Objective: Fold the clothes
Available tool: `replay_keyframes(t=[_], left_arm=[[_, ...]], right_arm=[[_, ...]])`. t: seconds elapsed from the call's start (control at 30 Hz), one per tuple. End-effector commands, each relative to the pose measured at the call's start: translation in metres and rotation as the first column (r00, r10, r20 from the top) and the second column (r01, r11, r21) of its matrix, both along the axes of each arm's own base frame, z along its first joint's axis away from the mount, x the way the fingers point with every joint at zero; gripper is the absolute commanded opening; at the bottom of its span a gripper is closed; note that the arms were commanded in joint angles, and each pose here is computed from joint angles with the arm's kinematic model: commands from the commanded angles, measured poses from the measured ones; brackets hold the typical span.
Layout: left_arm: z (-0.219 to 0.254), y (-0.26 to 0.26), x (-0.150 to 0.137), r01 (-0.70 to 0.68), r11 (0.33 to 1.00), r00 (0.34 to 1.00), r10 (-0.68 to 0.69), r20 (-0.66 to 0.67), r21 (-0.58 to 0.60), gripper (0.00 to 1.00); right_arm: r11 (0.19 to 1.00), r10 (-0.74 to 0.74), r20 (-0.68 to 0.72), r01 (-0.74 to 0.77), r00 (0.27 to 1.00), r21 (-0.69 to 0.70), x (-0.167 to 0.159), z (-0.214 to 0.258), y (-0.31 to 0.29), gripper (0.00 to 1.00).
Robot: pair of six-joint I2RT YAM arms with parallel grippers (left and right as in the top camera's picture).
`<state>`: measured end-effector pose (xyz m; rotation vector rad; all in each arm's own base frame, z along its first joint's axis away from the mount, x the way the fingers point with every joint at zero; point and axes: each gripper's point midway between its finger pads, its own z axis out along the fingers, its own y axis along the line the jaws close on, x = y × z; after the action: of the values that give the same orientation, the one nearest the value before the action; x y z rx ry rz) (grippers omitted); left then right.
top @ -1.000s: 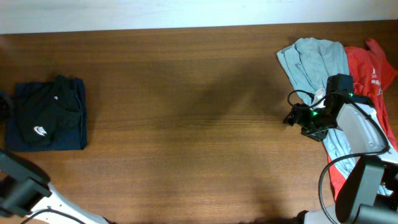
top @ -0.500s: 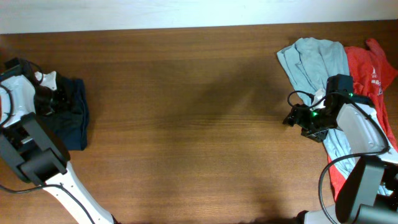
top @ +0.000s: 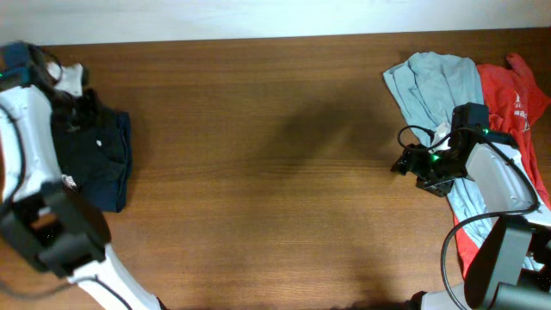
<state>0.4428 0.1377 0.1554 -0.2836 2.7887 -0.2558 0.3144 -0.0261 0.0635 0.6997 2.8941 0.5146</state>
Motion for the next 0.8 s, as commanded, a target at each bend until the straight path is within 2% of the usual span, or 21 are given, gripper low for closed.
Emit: replay_keyframes(t=[0.0, 0.07, 0.17, 0.2, 0.27, 0.4, 0.43, 0.5, 0.6, 0.77], left_arm=[[0.088, -0.008, -0.011, 0.004, 0.999, 0.982, -0.013, 0.189, 0.050, 0.25], [0.116, -0.021, -0.018, 0.024, 0.998, 0.967, -0.037, 0.250, 0.057, 0.25], [0.156, -0.051, -0.031, 0.089, 0.991, 0.936, -0.118, 0.333, 0.102, 0.25], [0.181, -0.079, -0.040, 0.165, 0.974, 0.898, -0.214, 0.384, 0.157, 0.27], [0.197, -0.103, -0.049, 0.210, 0.952, 0.870, -0.286, 0.402, 0.223, 0.32], [0.206, -0.139, -0.064, 0.252, 0.902, 0.854, -0.377, 0.357, 0.349, 0.47], [0.204, -0.147, -0.065, 0.263, 0.898, 0.855, -0.386, 0.346, 0.353, 0.58], [0.195, -0.164, -0.067, 0.292, 0.893, 0.859, -0.402, 0.317, 0.343, 0.99], [0.176, -0.183, -0.067, 0.359, 0.876, 0.858, -0.445, 0.255, 0.322, 0.99], [0.163, -0.189, -0.061, 0.381, 0.871, 0.861, -0.456, 0.224, 0.309, 0.99]], right_arm=[[0.992, 0.078, 0.101, -0.087, 0.992, 0.087, 0.012, 0.021, 0.017, 0.68], [0.977, 0.144, 0.207, -0.172, 0.968, 0.129, 0.021, 0.042, 0.029, 0.68], [0.961, 0.195, 0.342, -0.249, 0.919, 0.121, 0.031, 0.080, 0.037, 0.73], [0.958, 0.219, 0.416, -0.277, 0.882, 0.082, 0.033, 0.104, 0.038, 0.74], [0.954, 0.250, 0.490, -0.298, 0.835, 0.020, 0.032, 0.131, 0.038, 0.74], [0.949, 0.291, 0.616, -0.300, 0.732, -0.092, 0.022, 0.180, 0.040, 0.79], [0.949, 0.295, 0.632, -0.295, 0.717, -0.109, 0.020, 0.187, 0.040, 0.80], [0.950, 0.304, 0.654, -0.274, 0.693, -0.151, 0.016, 0.200, 0.038, 0.99], [0.949, 0.310, 0.669, -0.265, 0.676, -0.172, 0.011, 0.208, 0.038, 0.98], [0.949, 0.308, 0.664, -0.266, 0.681, -0.168, 0.012, 0.206, 0.038, 0.98]])
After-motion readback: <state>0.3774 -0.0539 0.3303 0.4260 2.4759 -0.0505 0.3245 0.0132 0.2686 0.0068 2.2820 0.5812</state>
